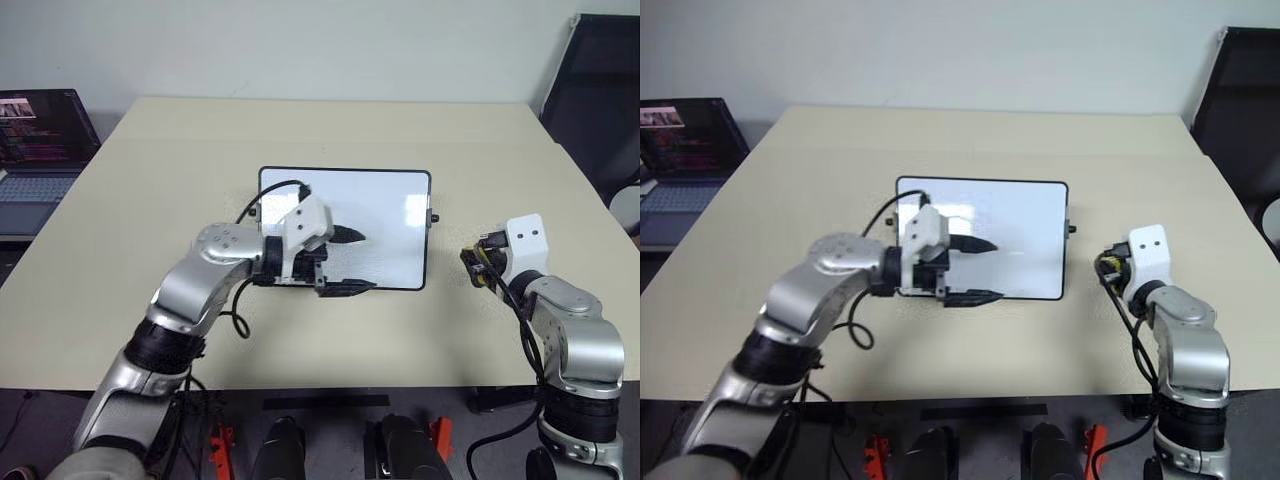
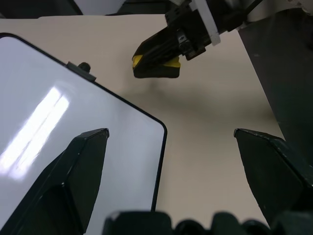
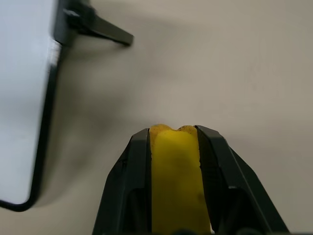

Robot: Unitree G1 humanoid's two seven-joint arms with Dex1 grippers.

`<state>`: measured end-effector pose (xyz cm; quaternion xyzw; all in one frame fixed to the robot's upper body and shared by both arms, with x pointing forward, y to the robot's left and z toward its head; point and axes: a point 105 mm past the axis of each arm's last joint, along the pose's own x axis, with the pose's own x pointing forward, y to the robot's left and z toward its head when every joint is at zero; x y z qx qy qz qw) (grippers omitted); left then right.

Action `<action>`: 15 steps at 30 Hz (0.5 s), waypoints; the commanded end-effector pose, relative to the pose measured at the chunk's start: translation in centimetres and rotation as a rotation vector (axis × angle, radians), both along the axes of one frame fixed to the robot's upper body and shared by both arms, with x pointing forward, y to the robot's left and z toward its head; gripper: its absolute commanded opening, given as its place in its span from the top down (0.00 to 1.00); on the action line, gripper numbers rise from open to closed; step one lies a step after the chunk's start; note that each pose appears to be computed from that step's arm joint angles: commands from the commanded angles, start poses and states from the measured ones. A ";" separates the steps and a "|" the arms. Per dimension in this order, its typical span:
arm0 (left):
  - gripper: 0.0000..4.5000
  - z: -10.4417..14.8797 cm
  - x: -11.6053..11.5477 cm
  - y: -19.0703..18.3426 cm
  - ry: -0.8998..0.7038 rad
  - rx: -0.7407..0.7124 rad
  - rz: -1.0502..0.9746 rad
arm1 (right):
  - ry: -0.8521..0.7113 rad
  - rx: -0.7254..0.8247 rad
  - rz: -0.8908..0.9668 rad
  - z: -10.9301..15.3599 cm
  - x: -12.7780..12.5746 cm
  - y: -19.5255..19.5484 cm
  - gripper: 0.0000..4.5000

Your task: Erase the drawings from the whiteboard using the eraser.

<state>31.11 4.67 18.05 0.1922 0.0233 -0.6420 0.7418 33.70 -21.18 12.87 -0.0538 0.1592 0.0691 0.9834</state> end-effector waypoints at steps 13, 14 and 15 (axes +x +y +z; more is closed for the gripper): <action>0.00 0.8 0.2 -3.5 -0.097 -0.006 -0.123 | -0.027 0.050 -0.118 -0.4 3.1 -2.9 0.57; 0.00 0.8 0.2 -3.5 -0.096 -0.008 -0.125 | -0.029 0.050 -0.118 -0.4 3.2 -2.9 0.50; 0.00 0.8 0.1 -3.5 -0.095 -0.009 -0.125 | -0.032 0.054 -0.121 -0.4 3.2 -3.0 0.42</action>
